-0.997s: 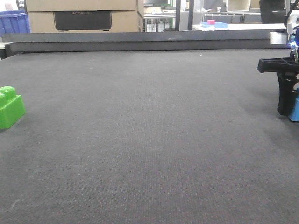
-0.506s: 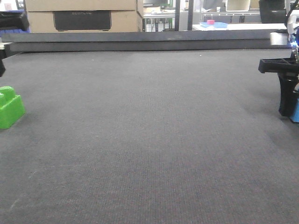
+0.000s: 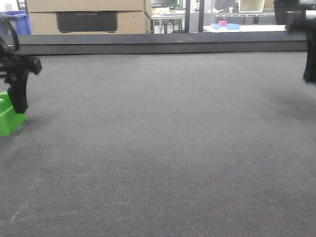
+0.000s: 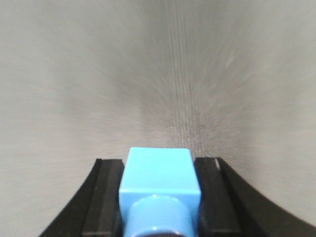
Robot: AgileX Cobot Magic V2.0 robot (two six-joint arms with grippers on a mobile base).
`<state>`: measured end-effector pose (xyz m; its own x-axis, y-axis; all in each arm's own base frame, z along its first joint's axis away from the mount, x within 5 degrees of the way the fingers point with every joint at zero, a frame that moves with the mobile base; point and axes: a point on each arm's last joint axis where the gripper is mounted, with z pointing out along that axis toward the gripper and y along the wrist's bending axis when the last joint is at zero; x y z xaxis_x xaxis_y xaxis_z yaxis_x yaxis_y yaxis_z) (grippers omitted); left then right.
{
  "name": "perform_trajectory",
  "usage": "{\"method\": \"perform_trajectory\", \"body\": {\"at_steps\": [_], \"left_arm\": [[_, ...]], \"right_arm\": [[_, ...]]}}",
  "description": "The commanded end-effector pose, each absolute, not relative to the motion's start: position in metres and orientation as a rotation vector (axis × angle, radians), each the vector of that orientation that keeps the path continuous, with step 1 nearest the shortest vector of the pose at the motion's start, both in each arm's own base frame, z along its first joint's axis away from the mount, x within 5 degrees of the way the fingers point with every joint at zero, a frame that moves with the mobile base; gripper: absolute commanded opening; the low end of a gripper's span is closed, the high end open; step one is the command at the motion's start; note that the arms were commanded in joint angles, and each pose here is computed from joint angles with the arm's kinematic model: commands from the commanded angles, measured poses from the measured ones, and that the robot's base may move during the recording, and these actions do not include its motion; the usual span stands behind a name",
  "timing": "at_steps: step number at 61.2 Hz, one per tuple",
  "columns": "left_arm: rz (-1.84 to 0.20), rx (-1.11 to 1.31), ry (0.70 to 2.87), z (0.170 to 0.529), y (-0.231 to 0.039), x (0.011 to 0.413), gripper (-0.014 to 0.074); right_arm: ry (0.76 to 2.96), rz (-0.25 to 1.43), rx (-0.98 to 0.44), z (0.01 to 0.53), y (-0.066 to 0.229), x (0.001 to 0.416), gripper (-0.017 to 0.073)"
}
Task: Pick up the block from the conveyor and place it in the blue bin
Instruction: 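Grasp the blue block with the right gripper and green block with left, then lift both held blocks up off the conveyor belt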
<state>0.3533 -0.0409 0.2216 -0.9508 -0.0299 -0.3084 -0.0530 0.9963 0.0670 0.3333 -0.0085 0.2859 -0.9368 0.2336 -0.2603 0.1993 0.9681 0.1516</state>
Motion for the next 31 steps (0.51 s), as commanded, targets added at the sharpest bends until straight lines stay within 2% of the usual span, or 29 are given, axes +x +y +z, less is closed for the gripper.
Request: {"method": "perform_trajectory", "body": {"at_steps": [1,10,15,22,28,31], "left_arm": [[0.104,-0.065,2.822,0.217,-0.041,0.358,0.0354],[0.097,-0.068,2.825,0.211,-0.042,0.361,0.0327],[0.093,-0.075,2.818,0.212,-0.042,0.362,0.0271],[0.091,-0.076,2.809,0.215,-0.042,0.364,0.0104],[0.099,-0.083,2.819,0.221,-0.042,0.364,-0.0099],[0.104,-0.088,2.828,0.225,-0.042,0.364,-0.0109]], "right_arm": [[2.769,0.160,0.298,0.305,-0.010,0.326,-0.0162],[2.739,0.160,0.293,0.316,-0.010,0.320,-0.0162],[2.739,0.160,0.293,0.316,-0.010,0.319,-0.0162],[2.741,0.167,0.292,0.316,-0.009,0.319,-0.0162],[2.736,0.177,0.269,0.318,-0.003,0.318,-0.0162],[2.719,0.180,0.253,0.322,0.000,0.316,-0.0162]]}}
